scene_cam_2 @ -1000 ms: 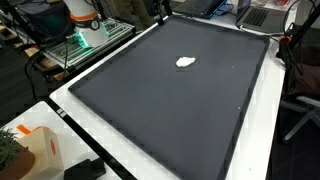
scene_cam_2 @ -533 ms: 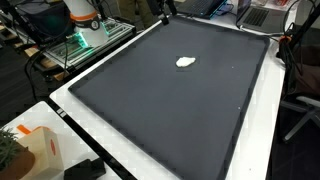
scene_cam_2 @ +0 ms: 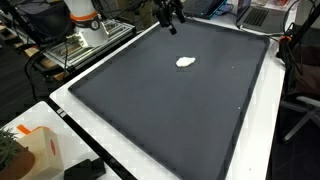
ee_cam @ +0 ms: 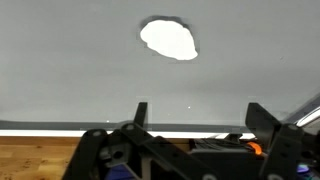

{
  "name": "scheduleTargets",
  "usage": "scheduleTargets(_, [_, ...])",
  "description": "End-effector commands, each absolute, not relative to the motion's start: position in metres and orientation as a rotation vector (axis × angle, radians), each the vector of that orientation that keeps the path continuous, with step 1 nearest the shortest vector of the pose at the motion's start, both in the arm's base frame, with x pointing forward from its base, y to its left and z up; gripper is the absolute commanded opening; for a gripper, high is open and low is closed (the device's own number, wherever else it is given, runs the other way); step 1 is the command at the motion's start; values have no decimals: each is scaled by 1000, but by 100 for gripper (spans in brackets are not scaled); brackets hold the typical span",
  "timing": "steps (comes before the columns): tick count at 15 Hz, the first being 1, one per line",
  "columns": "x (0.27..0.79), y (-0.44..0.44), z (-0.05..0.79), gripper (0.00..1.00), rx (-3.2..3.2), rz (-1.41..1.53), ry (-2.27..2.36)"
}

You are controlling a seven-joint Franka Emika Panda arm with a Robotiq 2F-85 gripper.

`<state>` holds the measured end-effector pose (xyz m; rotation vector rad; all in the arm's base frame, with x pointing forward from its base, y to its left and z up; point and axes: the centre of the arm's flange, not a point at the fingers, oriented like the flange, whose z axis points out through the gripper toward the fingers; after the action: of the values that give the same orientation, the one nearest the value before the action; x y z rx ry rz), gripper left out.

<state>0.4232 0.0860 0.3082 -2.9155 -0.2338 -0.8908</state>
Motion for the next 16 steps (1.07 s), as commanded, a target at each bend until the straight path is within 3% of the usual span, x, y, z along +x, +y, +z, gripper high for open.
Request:
scheduleTargets(1, [415, 74, 254, 100, -2892, -826, -232])
scheduleTargets(8, [424, 34, 210, 100, -2990, -834, -142])
scheduleTargets(16, [414, 63, 196, 100, -2974, -706, -199])
